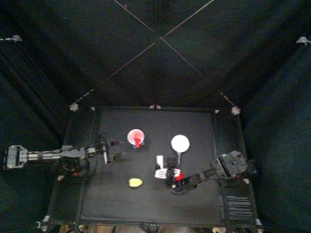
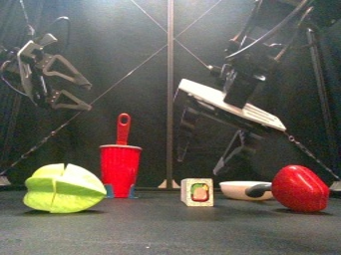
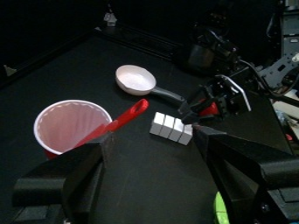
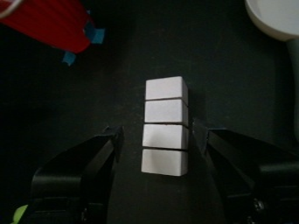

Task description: Grab knife

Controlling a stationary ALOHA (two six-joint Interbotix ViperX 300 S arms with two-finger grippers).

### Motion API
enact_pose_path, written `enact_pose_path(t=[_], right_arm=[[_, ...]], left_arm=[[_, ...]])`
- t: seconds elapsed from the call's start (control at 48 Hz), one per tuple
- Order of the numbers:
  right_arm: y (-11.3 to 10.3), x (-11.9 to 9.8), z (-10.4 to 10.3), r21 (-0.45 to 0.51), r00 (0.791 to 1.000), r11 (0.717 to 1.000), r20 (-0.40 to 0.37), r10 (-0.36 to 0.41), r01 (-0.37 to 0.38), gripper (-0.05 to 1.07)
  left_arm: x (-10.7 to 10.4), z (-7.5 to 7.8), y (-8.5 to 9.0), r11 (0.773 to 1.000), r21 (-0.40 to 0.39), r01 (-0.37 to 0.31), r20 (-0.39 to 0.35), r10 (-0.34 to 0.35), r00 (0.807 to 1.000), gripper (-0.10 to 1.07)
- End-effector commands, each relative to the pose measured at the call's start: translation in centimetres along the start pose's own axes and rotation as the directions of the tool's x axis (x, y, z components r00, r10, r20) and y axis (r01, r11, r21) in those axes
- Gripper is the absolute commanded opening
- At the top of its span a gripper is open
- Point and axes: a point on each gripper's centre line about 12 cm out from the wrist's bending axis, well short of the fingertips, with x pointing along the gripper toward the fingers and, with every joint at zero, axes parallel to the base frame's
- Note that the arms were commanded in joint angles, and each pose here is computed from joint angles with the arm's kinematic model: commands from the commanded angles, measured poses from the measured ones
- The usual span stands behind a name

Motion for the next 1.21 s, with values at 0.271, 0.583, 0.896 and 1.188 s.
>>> enact_pose_path(t=[0.271,0.583,0.896,1.188], right_arm=[[2.9,-3.8,6.3,-0.197,0.956,0.941,0.044,0.290,-0.276,0.95],[6.2,-3.1,9.8,-0.488,0.893,0.761,-0.099,0.440,-0.428,0.95],[7.4,-1.7,14.1,-0.633,0.874,0.641,-0.123,0.470,-0.434,0.95],[6.5,-1.4,15.6,-0.624,0.883,0.659,-0.112,0.457,-0.420,0.95]], left_arm=[[0.2,0.5,0.0,1.000,0.001,-0.002,0.013,0.002,1.000,1.04],[0.1,0.3,0.0,1.000,0.002,-0.003,0.007,0.003,1.000,1.04],[0.1,0.3,0.0,1.000,0.011,-0.003,0.007,0.002,1.000,1.04],[0.8,0.5,-0.7,0.981,0.188,0.055,-0.017,-0.052,0.998,1.04]])
